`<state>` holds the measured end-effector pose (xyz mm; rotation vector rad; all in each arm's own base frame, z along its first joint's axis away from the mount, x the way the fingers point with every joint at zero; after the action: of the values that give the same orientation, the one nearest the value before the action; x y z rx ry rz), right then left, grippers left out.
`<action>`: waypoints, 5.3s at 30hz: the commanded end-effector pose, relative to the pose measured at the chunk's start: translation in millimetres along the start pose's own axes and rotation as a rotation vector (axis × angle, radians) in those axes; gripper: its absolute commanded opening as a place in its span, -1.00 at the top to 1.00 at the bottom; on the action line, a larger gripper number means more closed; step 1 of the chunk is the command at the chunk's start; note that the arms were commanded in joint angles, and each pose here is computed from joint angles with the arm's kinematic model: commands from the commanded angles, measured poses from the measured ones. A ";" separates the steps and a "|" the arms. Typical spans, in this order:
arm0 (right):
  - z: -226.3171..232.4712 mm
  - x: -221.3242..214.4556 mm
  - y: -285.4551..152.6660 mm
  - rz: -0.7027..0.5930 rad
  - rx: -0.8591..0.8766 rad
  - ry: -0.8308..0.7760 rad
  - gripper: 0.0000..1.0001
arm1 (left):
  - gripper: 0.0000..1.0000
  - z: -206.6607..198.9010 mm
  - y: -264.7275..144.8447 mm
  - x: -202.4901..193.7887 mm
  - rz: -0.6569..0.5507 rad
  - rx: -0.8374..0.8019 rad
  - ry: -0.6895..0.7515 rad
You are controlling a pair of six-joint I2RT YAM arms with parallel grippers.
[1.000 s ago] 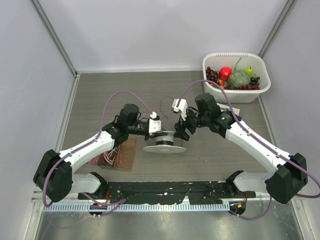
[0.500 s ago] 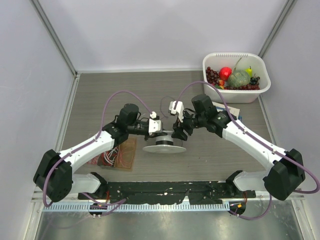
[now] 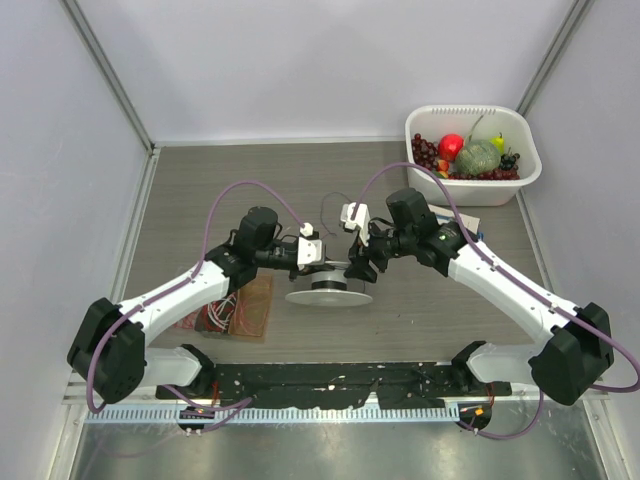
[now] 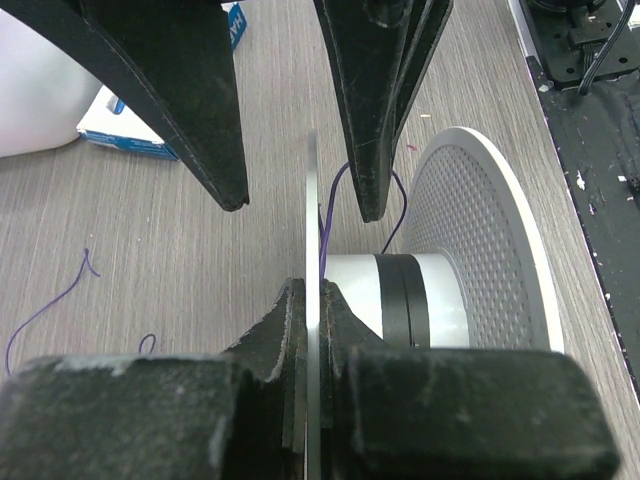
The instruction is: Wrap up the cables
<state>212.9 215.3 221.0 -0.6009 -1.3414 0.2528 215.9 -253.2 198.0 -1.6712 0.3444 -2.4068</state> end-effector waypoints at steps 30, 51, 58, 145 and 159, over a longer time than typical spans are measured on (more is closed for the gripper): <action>-15.8 8.8 -0.6 -0.027 -0.093 -0.084 -0.02 | 1.00 1.9 3.3 -5.7 0.020 -0.022 -0.059; -22.0 -3.7 22.4 -0.047 -0.067 -0.061 0.35 | 1.00 5.3 6.3 -3.2 -0.008 -0.016 -0.077; -23.0 -5.0 27.7 -0.055 -0.061 -0.059 0.99 | 1.00 6.0 7.6 -4.7 -0.013 -0.004 -0.103; -74.2 52.6 -132.5 -0.449 -0.579 0.182 -0.75 | 1.00 121.4 -110.7 166.0 -0.108 0.536 -0.532; -61.7 25.8 -95.7 -0.566 -0.450 0.115 -0.64 | 1.00 152.5 -153.2 276.8 -0.439 0.634 -0.627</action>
<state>262.0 121.7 284.5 -0.6582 -1.3195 -0.5549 266.8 -199.2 499.6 -2.0572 -0.6883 -1.7606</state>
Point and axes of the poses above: each gripper's point midway between its finger pads, its own y axis out along the fingers, its own z axis along the line the jaws close on, x = y × z, the point moved 6 cm from there along -y, back along the fingers, and after that the axes turned 6 degrees about y, right-handed, at the moved point
